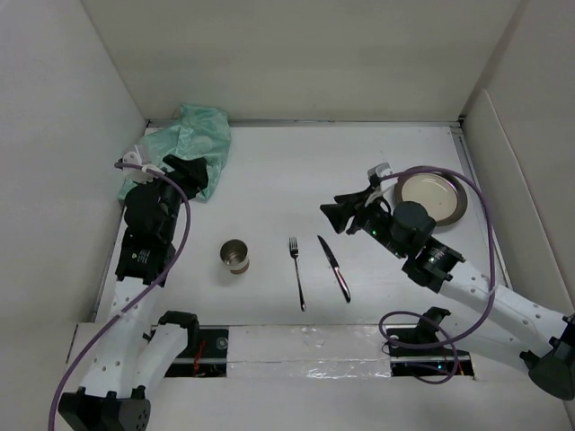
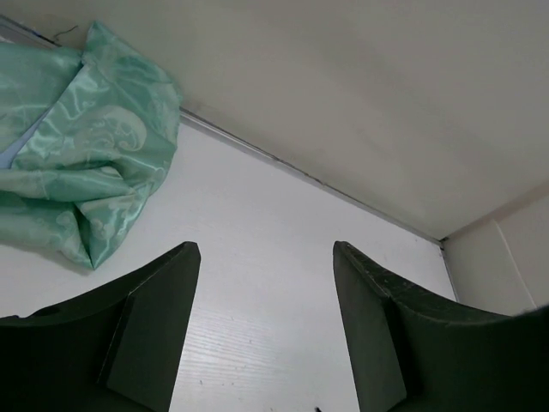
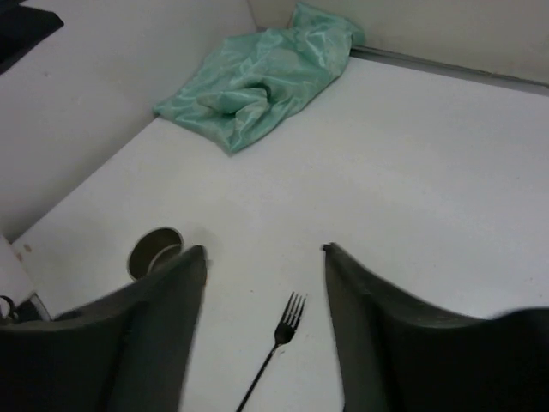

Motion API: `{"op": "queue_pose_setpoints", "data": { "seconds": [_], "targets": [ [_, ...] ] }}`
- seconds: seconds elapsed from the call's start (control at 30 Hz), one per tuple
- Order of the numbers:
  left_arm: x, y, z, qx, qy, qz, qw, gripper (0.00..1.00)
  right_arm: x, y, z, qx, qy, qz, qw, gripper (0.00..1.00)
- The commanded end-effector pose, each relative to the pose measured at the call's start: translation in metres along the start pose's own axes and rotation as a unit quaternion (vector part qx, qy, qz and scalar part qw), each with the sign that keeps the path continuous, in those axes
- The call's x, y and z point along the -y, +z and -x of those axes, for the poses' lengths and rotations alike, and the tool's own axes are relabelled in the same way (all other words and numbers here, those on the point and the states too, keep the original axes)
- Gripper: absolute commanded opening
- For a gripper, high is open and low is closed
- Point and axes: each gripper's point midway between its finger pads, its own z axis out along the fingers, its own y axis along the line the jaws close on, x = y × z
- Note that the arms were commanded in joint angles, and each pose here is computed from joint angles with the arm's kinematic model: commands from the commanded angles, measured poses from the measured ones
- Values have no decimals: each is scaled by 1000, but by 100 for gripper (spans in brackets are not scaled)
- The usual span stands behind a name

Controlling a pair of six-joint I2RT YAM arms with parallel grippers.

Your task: Set the dinner table for one person

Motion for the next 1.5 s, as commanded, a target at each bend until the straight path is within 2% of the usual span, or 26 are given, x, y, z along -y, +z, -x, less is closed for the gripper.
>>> {"op": "queue_pose_setpoints", "data": {
  "seconds": [0.0,0.03,0.07,0.13,0.17,0.23,0.3,0.37,0.47,0.53,0.57,0.6,0.63,0.67,0.73,0.77,0.8,0.87,1.0,1.1,1.3,1.4,1.47],
  "targets": [
    [-11,9,14,36,-25,30,999,61,-14,1,24,49,9,27,998,51],
    [-13,12,17,41,-37,32,998,60,-12,1,24,47,9,23,999,43],
    [-11,17,18,42,-50,31,997,60,-12,1,26,48,8,20,999,24],
    [-5,23,21,42,-69,27,996,56,-10,1,23,41,8,15,999,3],
    [-4,30,19,39,-73,25,996,53,-9,1,19,38,8,15,999,0],
    [-6,39,17,40,-83,28,995,24,-7,0,17,38,8,11,999,0],
    [-14,56,9,35,-81,46,995,0,-7,0,9,32,9,9,999,0],
    [-36,75,-6,15,-77,93,993,0,-6,-1,7,35,10,8,999,0],
    [-59,95,-6,27,-73,144,987,0,-4,-3,5,37,12,5,999,0],
    [-76,105,0,40,-65,166,983,24,-1,-4,1,31,10,0,999,0],
    [-94,115,-9,20,-56,187,981,34,0,-5,1,31,10,-2,999,0],
    [-112,119,11,32,-58,207,976,44,1,-5,0,31,11,-4,999,0],
    [-137,126,6,8,-56,230,972,48,2,-6,-1,32,11,-5,999,5],
    [-144,130,-8,-13,-56,235,970,48,2,-6,-1,32,12,-6,999,5],
    [-169,133,-9,-21,-51,265,963,49,4,-6,-1,34,12,-12,999,18],
    [-183,138,-26,-40,-47,281,958,49,4,-6,-1,33,11,-12,999,24],
    [-192,140,-26,-41,-46,291,955,49,4,-4,-4,29,12,-13,999,41],
    [-211,147,-51,-75,-57,306,947,49,1,-2,-7,23,10,-2,1000,55],
    [-216,166,-73,-97,-91,298,945,51,1,4,-18,8,7,0,1000,57],
    [-223,177,-83,-93,-113,298,943,54,-3,8,-21,-2,0,10,1000,58],
    [-245,186,-106,-101,-137,332,928,56,-3,14,-34,-19,-4,8,1000,59],
    [-243,193,-102,-77,-142,310,937,60,-3,17,-36,-21,-5,9,1000,60],
    [-245,198,-107,-83,-144,307,937,63,-4,21,-41,-30,-7,13,999,60]
  ]
}}
